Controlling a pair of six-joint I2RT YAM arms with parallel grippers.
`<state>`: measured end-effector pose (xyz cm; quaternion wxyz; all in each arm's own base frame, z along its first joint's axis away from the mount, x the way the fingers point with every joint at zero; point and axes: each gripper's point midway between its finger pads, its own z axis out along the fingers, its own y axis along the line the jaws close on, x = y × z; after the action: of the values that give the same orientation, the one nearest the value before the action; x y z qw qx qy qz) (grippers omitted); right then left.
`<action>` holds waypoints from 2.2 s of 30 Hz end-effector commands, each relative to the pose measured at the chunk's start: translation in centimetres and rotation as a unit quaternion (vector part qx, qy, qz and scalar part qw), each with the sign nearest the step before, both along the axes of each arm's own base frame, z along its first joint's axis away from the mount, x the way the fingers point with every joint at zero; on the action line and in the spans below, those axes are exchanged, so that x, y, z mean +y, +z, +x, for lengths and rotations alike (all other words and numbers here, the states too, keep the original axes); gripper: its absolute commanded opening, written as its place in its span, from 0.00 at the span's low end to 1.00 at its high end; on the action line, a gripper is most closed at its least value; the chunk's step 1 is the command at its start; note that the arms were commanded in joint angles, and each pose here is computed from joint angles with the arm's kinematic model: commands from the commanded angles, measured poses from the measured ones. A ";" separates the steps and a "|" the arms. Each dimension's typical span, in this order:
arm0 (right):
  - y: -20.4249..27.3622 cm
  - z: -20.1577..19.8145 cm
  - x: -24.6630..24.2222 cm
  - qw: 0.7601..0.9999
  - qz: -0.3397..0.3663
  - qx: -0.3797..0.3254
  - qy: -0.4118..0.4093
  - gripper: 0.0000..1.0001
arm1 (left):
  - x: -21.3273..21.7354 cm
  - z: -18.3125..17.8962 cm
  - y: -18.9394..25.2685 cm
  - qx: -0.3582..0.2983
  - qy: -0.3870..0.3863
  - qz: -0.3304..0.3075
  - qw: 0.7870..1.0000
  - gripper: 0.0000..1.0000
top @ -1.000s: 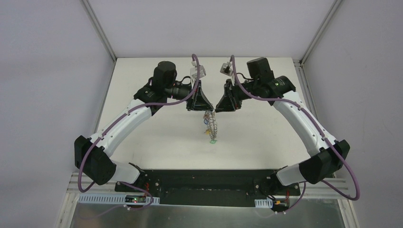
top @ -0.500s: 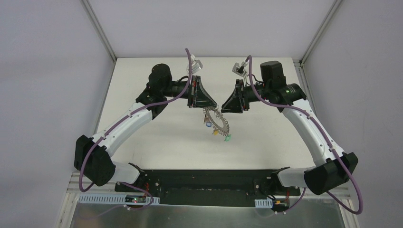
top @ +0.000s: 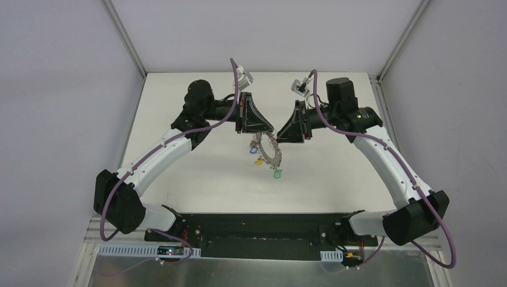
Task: Put the keys on the keyring
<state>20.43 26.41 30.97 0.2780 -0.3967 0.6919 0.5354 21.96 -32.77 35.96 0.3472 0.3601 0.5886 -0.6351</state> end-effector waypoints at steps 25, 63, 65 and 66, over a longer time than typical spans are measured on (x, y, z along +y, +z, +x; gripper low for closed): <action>0.6 -0.1 1.6 1.000 0.011 -0.009 0.017 0.24 | 0.1 0.6 1.4 -0.032 0.006 -0.028 0.999 0.00; -0.2 -0.1 1.2 1.000 0.021 0.011 0.017 0.27 | 0.5 1.0 2.3 -0.032 0.012 -0.048 0.998 0.00; -0.1 -0.1 1.1 0.999 0.029 0.018 0.018 0.28 | 0.6 1.3 2.3 -0.032 0.016 -0.049 0.998 0.00; -0.1 0.0 1.1 0.999 0.032 0.022 0.016 0.30 | 0.7 1.3 2.3 -0.033 0.018 -0.049 0.998 0.00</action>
<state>20.87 27.67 29.34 0.2590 -0.3866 0.6982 0.5440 22.97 -32.66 36.26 0.3572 0.3456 0.5792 -0.6461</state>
